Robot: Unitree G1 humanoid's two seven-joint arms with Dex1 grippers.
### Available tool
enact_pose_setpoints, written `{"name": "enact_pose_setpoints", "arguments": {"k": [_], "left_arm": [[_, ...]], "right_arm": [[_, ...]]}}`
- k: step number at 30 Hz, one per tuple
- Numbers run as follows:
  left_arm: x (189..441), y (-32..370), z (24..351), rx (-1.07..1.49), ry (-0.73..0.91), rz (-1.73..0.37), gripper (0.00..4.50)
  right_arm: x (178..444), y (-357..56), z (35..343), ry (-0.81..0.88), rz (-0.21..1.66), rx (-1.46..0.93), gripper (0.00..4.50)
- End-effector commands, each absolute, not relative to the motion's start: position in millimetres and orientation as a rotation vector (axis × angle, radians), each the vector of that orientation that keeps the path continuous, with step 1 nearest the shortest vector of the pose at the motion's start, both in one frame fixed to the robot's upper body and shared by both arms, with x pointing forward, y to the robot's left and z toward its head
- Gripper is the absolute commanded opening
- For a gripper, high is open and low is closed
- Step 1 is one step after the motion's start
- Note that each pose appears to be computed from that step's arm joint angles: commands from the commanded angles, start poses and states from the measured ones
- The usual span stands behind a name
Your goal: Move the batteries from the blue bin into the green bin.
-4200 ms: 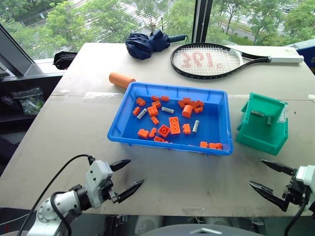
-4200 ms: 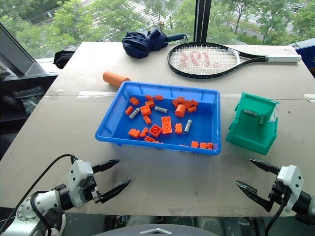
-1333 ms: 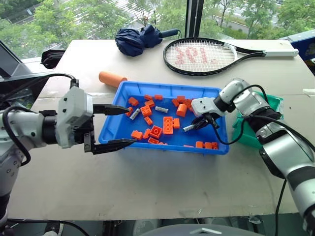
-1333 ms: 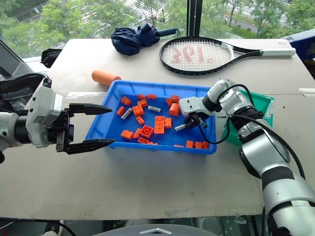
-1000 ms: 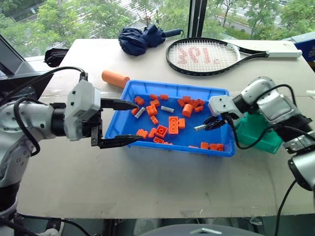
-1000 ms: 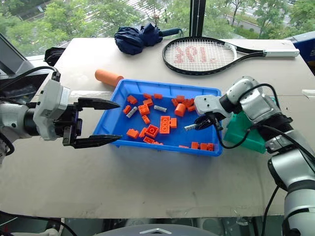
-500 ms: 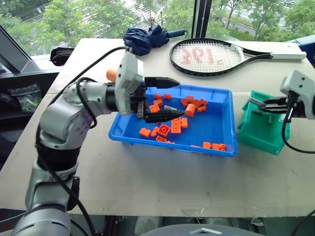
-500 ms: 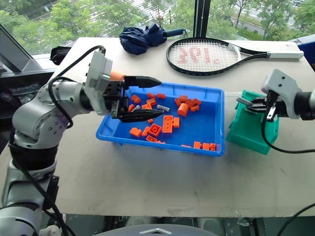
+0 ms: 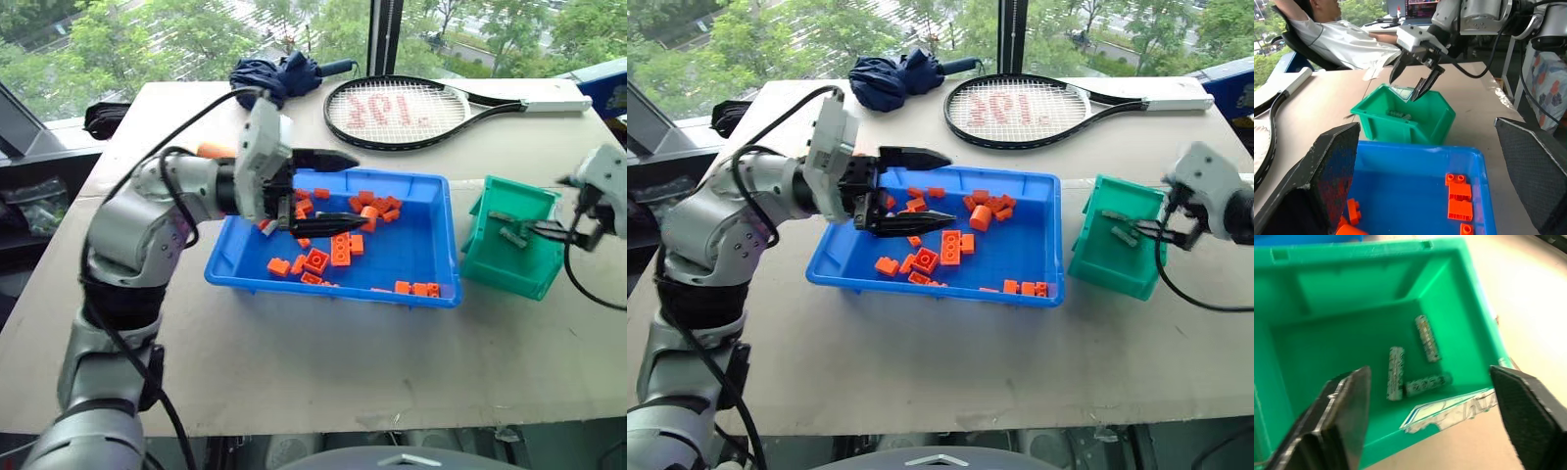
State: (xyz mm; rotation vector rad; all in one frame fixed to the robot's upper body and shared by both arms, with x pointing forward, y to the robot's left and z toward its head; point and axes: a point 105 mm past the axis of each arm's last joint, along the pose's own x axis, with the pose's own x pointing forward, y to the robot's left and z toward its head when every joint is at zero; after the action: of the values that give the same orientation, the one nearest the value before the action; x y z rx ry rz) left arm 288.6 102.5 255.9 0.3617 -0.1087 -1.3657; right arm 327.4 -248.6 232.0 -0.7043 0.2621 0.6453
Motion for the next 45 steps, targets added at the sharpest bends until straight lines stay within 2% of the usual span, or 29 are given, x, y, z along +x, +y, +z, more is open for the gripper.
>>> {"name": "enact_pose_setpoints", "arguments": {"k": [1, 3, 7, 12, 19, 28, 31, 37, 38, 41, 45], "left_arm": [[294.2, 141.0, 265.8, 0.424, -0.115, -1.233, 4.5], [295.5, 162.4, 263.4, 0.446, -0.075, -1.169, 4.5], [292.1, 192.4, 260.9, 0.47, -0.022, -1.078, 4.5], [280.0, 216.9, 252.6, 0.487, 0.044, -0.996, 4.5], [266.6, 225.8, 242.8, 0.486, 0.089, -0.956, 4.5], [270.0, 239.6, 239.9, 0.503, 0.121, -0.871, 4.5], [271.1, 237.5, 241.2, 0.505, 0.112, -0.875, 4.5], [273.0, 229.3, 243.2, 0.502, 0.098, -0.892, 4.5], [273.4, 227.1, 243.8, 0.501, 0.094, -0.897, 4.5], [275.7, 220.4, 248.1, 0.497, 0.067, -0.912, 4.5], [276.5, 210.4, 253.5, 0.472, 0.042, -0.945, 4.5]], "right_arm": [[333.3, -181.0, 242.6, 0.119, 0.823, -0.643, 4.45], [336.7, -139.6, 237.1, 0.084, 0.934, -0.584, 4.45], [348.6, -87.1, 221.0, 0.106, 1.029, -0.498, 4.45], [363.8, -39.8, 198.7, 0.195, 1.074, -0.394, 4.45], [375.2, 5.6, 179.6, 0.286, 1.118, -0.38, 4.45], [392.4, 31.6, 147.2, 0.392, 1.057, -0.404, 4.45], [396.1, 31.8, 139.7, 0.403, 1.042, -0.461, 3.63], [397.0, 31.1, 150.0, 0.355, 1.043, -0.512, 0.53], [396.4, 30.1, 151.5, 0.348, 1.046, -0.511, 0.13], [394.0, 25.3, 159.2, 0.311, 1.05, -0.49, 0.03], [384.3, 8.5, 187.4, 0.224, 1.041, -0.437, 0.03]]}}
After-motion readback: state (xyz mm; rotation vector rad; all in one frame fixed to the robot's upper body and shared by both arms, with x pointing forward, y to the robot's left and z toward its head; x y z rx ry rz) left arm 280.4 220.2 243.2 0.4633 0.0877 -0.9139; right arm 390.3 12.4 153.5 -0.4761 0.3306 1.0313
